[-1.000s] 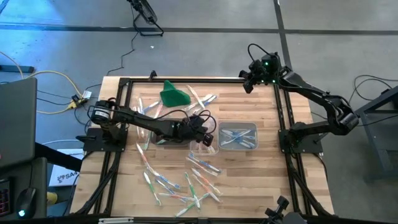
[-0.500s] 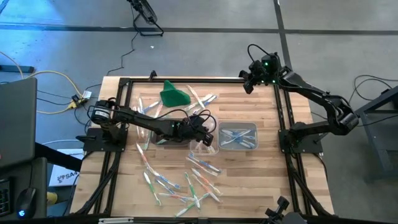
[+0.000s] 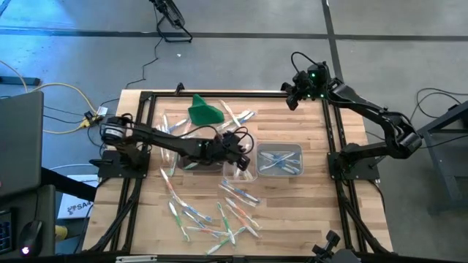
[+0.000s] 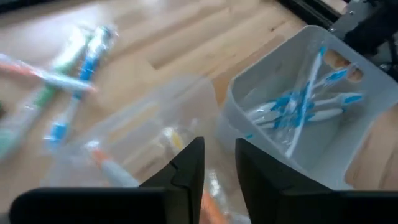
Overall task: Pick & Place Toothbrushes
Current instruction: Put the orange toothbrush into the transparent bin
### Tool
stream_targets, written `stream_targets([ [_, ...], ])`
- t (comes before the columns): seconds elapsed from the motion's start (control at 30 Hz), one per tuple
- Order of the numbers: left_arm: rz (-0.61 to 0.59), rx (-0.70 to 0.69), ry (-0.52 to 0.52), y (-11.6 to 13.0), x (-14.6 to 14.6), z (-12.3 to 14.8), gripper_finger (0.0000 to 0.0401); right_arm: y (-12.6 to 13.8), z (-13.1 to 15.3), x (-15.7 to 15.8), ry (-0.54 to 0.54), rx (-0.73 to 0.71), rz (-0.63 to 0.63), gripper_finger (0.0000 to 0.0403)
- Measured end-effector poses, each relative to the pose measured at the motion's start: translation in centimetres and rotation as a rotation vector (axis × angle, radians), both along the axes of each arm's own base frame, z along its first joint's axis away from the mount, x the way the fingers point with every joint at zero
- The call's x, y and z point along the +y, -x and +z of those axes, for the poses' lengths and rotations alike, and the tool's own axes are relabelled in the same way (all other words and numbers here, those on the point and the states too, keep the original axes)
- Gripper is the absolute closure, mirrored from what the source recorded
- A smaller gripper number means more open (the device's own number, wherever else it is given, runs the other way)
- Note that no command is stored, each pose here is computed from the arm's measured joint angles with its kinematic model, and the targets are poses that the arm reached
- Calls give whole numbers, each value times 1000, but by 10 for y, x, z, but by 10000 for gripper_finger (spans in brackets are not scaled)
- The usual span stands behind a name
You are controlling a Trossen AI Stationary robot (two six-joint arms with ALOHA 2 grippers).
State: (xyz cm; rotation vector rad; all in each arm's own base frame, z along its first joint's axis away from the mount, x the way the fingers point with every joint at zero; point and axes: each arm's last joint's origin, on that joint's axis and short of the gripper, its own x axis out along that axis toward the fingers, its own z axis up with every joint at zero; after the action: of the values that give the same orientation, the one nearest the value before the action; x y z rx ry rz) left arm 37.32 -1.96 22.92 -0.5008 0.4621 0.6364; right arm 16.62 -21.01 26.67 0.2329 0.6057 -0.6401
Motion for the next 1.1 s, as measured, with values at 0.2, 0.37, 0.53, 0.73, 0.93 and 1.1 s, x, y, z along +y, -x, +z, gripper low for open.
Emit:
stream_targets([
  [0.2,-24,-9,-109,12,2,27,343,0,-1,0,-6,7,1,401],
  [0.37,-44,13,-191,24,4,44,367,1,-1,1,1,17,11,401],
  [0.53,-56,74,-317,28,6,48,385,1,-1,1,2,18,11,401],
  [0.73,24,73,-375,29,8,52,399,1,-1,1,2,18,11,401],
  [0.93,22,84,-392,29,8,52,398,1,-1,1,2,18,11,401],
  [1.1,17,90,-397,29,8,51,398,1,-1,1,2,17,11,401],
])
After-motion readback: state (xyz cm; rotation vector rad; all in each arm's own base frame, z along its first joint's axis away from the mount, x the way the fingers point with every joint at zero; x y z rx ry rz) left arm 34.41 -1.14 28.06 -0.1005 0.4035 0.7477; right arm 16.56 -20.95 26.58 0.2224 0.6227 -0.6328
